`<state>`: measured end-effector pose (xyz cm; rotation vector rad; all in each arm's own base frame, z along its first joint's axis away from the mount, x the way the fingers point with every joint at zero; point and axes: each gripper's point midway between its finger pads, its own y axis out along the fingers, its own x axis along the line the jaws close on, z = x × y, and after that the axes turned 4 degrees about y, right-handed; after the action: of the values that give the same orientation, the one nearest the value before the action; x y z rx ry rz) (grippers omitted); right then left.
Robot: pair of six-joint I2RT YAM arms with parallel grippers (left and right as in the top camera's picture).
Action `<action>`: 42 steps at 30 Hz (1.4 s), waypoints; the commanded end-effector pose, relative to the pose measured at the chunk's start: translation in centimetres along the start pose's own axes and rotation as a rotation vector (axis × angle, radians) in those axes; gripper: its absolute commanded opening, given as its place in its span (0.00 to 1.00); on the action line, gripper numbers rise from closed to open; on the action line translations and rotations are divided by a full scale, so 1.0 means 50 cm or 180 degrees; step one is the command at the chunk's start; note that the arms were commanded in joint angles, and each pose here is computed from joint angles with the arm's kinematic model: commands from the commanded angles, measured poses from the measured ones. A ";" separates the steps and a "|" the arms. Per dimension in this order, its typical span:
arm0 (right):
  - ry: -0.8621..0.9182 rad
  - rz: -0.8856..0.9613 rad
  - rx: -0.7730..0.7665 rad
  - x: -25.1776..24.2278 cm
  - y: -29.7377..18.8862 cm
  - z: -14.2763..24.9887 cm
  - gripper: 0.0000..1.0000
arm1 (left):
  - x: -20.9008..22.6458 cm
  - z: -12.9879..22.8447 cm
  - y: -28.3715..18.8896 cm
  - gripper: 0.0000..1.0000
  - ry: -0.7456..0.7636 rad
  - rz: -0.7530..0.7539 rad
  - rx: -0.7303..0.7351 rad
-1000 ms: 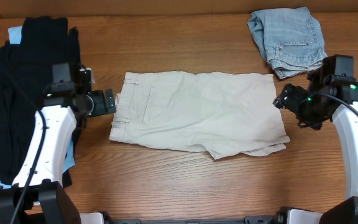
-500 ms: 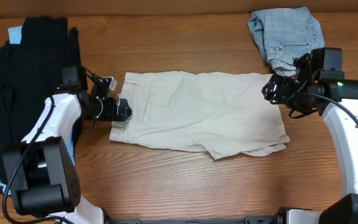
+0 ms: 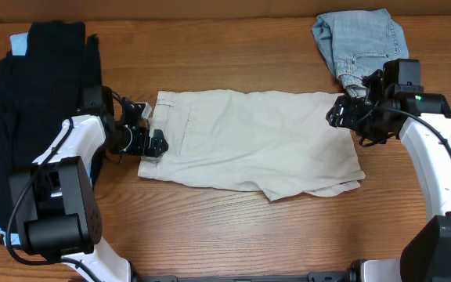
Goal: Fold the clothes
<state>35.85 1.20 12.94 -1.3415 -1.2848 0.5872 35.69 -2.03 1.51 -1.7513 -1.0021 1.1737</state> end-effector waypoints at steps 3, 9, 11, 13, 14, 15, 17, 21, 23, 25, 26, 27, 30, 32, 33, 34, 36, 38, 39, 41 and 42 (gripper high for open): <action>-0.0026 -0.0025 -0.0017 0.003 0.006 -0.005 0.89 | -0.007 0.006 0.030 0.90 0.0111 0.0027 0.0119; -0.0038 -0.0054 -0.0066 0.006 0.006 -0.013 0.85 | -0.061 0.000 0.049 0.44 0.0311 0.0111 0.0182; -0.0043 -0.0061 -0.0083 0.007 0.006 -0.015 0.84 | -0.081 -0.004 0.058 0.22 0.0360 0.0123 0.0194; -0.0045 -0.0091 -0.0082 0.011 0.005 -0.015 0.82 | -0.090 -0.008 0.063 0.04 0.0344 0.0089 0.0195; -0.0045 -0.0119 -0.0073 0.014 0.005 -0.014 0.81 | -0.087 -0.012 0.064 0.04 0.0226 0.0019 0.0189; -0.0045 -0.0152 -0.0060 0.017 0.005 -0.013 0.79 | -0.081 -0.016 0.062 0.04 0.0104 -0.0039 0.0182; -0.0045 -0.0200 -0.0044 0.023 0.005 -0.011 0.76 | -0.073 -0.027 0.049 0.04 -0.0041 -0.0096 0.0159; -0.0051 -0.0270 -0.0033 0.030 0.004 -0.010 0.65 | -0.061 -0.066 -0.018 0.04 -0.0189 -0.0180 0.0090; -0.0039 -0.0295 -0.0018 0.033 0.004 -0.008 0.57 | -0.069 -0.094 -0.069 0.04 -0.0193 -0.0202 0.0044; -0.0035 -0.0423 0.0038 0.046 0.003 -0.001 0.49 | -0.086 -0.125 -0.122 0.04 -0.0165 -0.0214 -0.0019; -0.0036 -0.0502 0.0066 0.055 0.002 0.002 0.45 | -0.096 -0.140 -0.147 0.04 -0.0134 -0.0219 -0.0052; -0.0039 -0.0545 0.0080 0.060 0.001 0.003 0.43 | -0.104 -0.149 -0.163 0.04 -0.0110 -0.0220 -0.0069; -0.0072 -0.0645 0.0122 0.077 0.001 0.010 0.34 | -0.125 -0.173 -0.216 0.04 0.0021 -0.0289 -0.0101; -0.0114 -0.0658 0.0128 0.086 0.002 0.013 0.25 | -0.129 -0.179 -0.250 0.04 0.0073 -0.0453 -0.0079; -0.0132 -0.0665 0.0128 0.089 0.003 0.014 0.25 | -0.129 -0.179 -0.260 0.04 0.0116 -0.0514 -0.0057; -0.0145 -0.0669 0.0129 0.092 0.003 0.015 0.24 | -0.127 -0.177 -0.269 0.04 0.0142 -0.0572 -0.0036; -0.0191 -0.0684 0.0140 0.102 0.005 0.019 0.23 | -0.118 -0.167 -0.286 0.04 0.0160 -0.0729 0.0056; -0.0214 -0.0692 0.0154 0.110 0.007 0.023 0.19 | -0.111 -0.158 -0.296 0.04 0.0145 -0.0830 0.0122; -0.0219 -0.0699 0.0156 0.114 0.007 0.025 0.17 | -0.109 -0.155 -0.302 0.04 0.0142 -0.0868 0.0140; -0.0204 -0.0715 0.0144 0.121 0.008 0.024 0.11 | -0.106 -0.154 -0.310 0.04 0.0142 -0.0915 0.0152; -0.0193 -0.0724 0.0134 0.124 0.009 0.022 0.08 | -0.107 -0.156 -0.314 0.04 0.0144 -0.0923 0.0144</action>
<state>36.59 6.54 14.36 -1.1503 -1.4403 0.5100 38.18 -3.33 17.00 -1.5233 -1.0788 1.0628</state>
